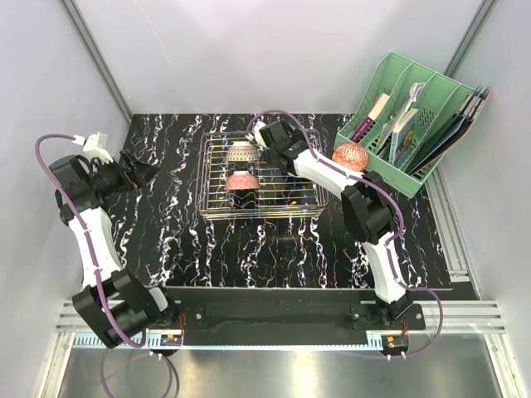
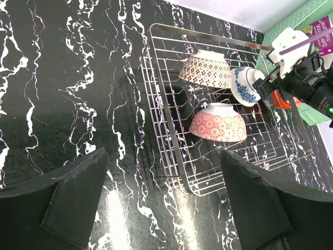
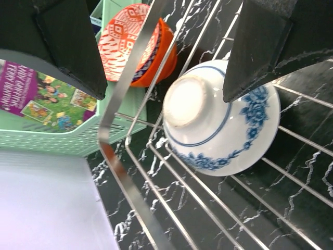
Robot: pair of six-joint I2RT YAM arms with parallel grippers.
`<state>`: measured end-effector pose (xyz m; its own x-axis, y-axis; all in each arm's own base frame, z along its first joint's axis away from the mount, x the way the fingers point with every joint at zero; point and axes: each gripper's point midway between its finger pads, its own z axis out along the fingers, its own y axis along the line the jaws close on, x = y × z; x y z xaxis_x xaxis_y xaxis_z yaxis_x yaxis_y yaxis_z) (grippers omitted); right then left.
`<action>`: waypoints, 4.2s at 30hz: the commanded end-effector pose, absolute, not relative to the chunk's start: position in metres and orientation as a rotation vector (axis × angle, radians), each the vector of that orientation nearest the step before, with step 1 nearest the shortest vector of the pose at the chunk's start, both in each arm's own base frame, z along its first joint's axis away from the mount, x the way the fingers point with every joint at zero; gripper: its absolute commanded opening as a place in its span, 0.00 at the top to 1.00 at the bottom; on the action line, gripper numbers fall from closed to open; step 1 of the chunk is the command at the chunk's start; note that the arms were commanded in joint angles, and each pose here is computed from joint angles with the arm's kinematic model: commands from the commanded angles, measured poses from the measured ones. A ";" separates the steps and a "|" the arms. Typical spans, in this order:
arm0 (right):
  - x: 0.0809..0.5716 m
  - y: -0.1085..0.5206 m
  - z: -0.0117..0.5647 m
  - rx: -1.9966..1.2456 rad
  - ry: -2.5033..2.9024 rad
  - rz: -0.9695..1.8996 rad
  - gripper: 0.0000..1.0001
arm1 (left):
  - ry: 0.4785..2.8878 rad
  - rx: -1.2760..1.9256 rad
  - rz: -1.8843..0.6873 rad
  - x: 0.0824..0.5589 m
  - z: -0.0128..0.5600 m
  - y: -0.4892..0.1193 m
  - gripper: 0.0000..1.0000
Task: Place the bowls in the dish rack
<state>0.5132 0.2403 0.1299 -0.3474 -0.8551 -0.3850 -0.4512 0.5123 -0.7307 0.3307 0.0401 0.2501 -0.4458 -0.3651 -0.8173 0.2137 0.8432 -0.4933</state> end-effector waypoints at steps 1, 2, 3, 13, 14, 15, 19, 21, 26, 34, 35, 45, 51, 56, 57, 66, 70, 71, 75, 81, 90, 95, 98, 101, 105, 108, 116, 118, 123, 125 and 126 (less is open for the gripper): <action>0.530 0.229 0.161 -0.982 1.902 -0.742 0.00 | 1.878 -0.049 -0.645 0.325 0.264 0.036 0.08; 0.533 0.227 0.165 -0.956 1.889 -0.763 0.00 | 1.879 -0.044 -0.639 0.325 0.264 0.036 0.08; 0.535 0.225 0.165 -0.952 1.885 -0.777 0.00 | 1.882 -0.047 -0.636 0.324 0.263 0.037 0.08; 0.540 0.214 0.166 -0.914 1.882 -0.805 0.00 | 1.876 -0.046 -0.643 0.321 0.268 0.035 0.08; 0.538 0.218 0.166 -0.922 1.880 -0.774 0.00 | 1.877 -0.046 -0.637 0.321 0.268 0.036 0.08; 0.537 0.219 0.170 -0.914 1.878 -0.757 0.00 | 1.878 -0.047 -0.635 0.321 0.267 0.036 0.08; 0.539 0.211 0.157 -0.925 1.902 -0.783 0.00 | 1.876 -0.045 -0.636 0.320 0.269 0.035 0.08; 0.540 0.207 0.147 -0.930 1.919 -0.789 0.00 | 1.879 -0.050 -0.646 0.320 0.268 0.034 0.08; 0.548 0.200 0.141 -0.908 1.935 -0.798 0.00 | 1.875 -0.047 -0.643 0.320 0.270 0.034 0.08; 0.568 0.184 0.130 -0.865 1.951 -0.833 0.00 | 1.869 -0.041 -0.635 0.318 0.274 0.033 0.08; 0.568 0.184 0.133 -0.861 1.947 -0.830 0.00 | 1.868 -0.038 -0.636 0.317 0.275 0.032 0.08; 0.521 0.198 0.236 -0.750 1.871 -0.635 0.00 | 1.854 -0.017 -0.649 0.316 0.284 0.029 0.08; 0.484 0.166 0.292 -0.542 1.869 -0.442 0.02 | 1.818 0.032 -0.653 0.312 0.304 0.023 0.08; 0.481 0.094 0.276 -0.228 1.971 -0.316 0.14 | 1.795 0.160 -0.614 0.312 0.321 0.008 0.06; 0.479 0.092 0.264 -0.190 2.009 -0.258 0.15 | 1.791 0.187 -0.592 0.313 0.324 0.005 0.03; 0.459 0.063 0.177 -0.121 2.260 -0.172 0.07 | 1.796 0.433 -0.523 0.354 0.345 -0.075 0.01; 0.463 0.049 0.153 -0.048 2.334 -0.113 0.06 | 1.829 0.465 -0.581 0.372 0.341 -0.109 0.01; 0.468 0.046 0.148 -0.037 2.348 -0.109 0.07 | 1.842 0.493 -0.602 0.374 0.335 -0.123 0.01; 0.478 0.030 0.135 0.038 2.381 -0.096 0.07 | 1.852 0.550 -0.606 0.377 0.325 -0.152 0.01; 0.490 0.020 0.105 0.088 2.441 -0.052 0.11 | 1.869 0.580 -0.639 0.377 0.310 -0.175 0.01; 0.500 0.019 0.094 0.139 2.457 0.005 0.37 | 1.881 0.610 -0.635 0.372 0.300 -0.184 0.01; 0.498 0.017 0.109 0.152 2.430 0.004 0.48 | 1.893 0.617 -0.644 0.370 0.295 -0.188 0.01; 0.495 0.017 0.115 0.146 2.421 -0.005 0.53 | 1.896 0.628 -0.651 0.368 0.293 -0.192 0.01; 0.494 0.011 0.123 0.152 2.406 -0.035 0.55 | 1.898 0.634 -0.653 0.366 0.292 -0.195 0.01; 0.495 0.008 0.139 0.145 2.373 -0.059 0.58 | 1.907 0.643 -0.654 0.365 0.287 -0.197 0.01; 0.496 0.009 0.149 0.138 2.356 -0.054 0.61 | 1.912 0.649 -0.659 0.365 0.285 -0.200 0.01; 0.498 0.014 0.134 0.134 2.388 -0.021 0.85 | 1.919 0.651 -0.659 0.365 0.282 -0.202 0.01; 0.499 0.015 0.132 0.136 2.394 -0.012 1.00 | 1.920 0.657 -0.660 0.365 0.281 -0.204 0.01; 0.500 0.016 0.141 0.128 2.374 -0.008 1.00 | 1.926 0.666 -0.663 0.368 0.278 -0.209 0.01; 0.500 0.015 0.142 0.126 2.373 -0.014 0.94 | 1.927 0.665 -0.668 0.368 0.279 -0.211 0.01; 0.499 0.015 0.139 0.119 2.381 -0.015 0.90 | 1.924 0.671 -0.672 0.367 0.279 -0.213 0.01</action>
<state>0.4888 0.0146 0.1107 -0.7663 0.0865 -0.6366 0.1003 0.9949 0.0145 0.3595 -0.2062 0.2659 -0.4446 0.1761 -0.8782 0.6818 0.7025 -0.2043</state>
